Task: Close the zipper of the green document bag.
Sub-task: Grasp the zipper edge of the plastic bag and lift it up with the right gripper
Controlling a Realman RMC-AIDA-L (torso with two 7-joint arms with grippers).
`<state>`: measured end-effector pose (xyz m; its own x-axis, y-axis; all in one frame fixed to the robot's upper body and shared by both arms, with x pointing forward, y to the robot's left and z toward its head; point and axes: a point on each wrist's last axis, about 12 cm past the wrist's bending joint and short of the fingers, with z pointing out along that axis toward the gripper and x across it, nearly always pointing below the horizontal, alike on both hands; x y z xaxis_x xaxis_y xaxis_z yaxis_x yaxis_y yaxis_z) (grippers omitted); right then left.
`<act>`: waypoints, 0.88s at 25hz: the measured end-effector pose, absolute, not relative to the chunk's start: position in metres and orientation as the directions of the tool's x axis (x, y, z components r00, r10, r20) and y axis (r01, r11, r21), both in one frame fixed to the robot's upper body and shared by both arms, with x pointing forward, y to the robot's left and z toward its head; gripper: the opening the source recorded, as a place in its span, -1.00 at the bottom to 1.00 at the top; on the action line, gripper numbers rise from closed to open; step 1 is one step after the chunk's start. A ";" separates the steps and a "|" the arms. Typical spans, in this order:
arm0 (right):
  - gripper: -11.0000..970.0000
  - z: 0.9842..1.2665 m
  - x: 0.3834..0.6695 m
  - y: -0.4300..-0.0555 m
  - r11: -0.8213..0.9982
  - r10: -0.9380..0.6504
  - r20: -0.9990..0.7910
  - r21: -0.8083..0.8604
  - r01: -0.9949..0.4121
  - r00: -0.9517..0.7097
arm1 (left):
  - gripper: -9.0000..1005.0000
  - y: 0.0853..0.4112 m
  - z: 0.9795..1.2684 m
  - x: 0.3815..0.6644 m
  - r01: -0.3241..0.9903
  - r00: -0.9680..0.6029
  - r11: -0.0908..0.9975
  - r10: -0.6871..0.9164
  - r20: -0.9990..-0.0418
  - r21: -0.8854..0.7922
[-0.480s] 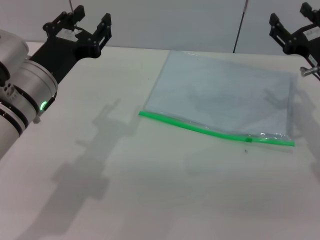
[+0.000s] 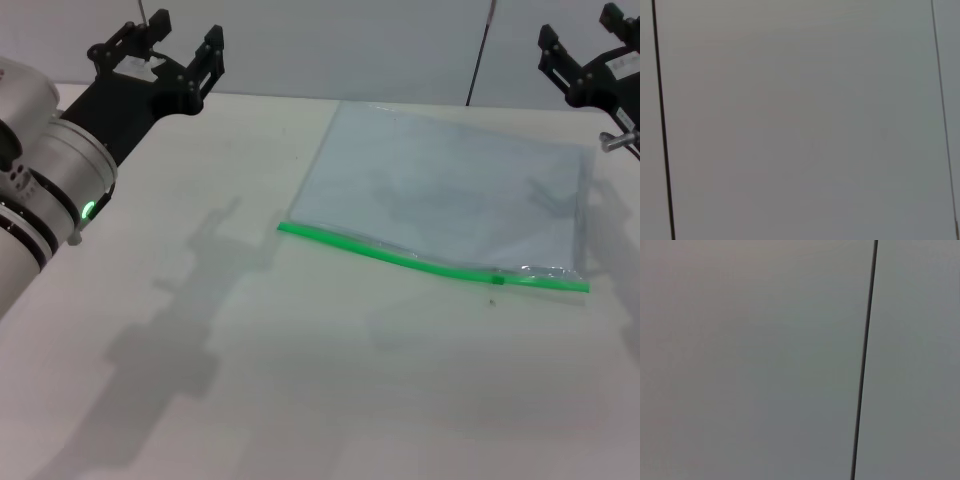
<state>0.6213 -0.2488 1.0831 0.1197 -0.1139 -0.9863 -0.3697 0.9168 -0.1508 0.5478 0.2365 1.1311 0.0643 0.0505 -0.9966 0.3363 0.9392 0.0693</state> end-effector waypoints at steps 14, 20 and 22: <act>0.61 1.078 0.616 -0.243 0.877 -0.049 -0.998 -0.062 -0.476 0.041 | 0.17 0.240 1.126 0.548 0.329 0.049 0.942 0.057 -0.997 0.070; 0.61 1.076 0.610 -0.252 0.766 -0.045 -0.992 0.042 -0.642 -0.119 | 0.17 0.240 1.125 0.552 0.326 0.026 0.942 0.077 -0.997 0.082; 0.61 1.077 0.606 -0.257 0.722 -0.065 -0.989 0.045 -0.691 -0.133 | 0.17 0.240 1.124 0.553 0.326 0.022 0.941 0.082 -0.996 0.085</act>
<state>0.6056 -0.2569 1.0765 -0.1326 -0.0652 -0.9890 -0.6908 0.7216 0.0451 0.5526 0.2397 1.1239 0.0221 0.0824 -0.9964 0.3261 0.9415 0.0851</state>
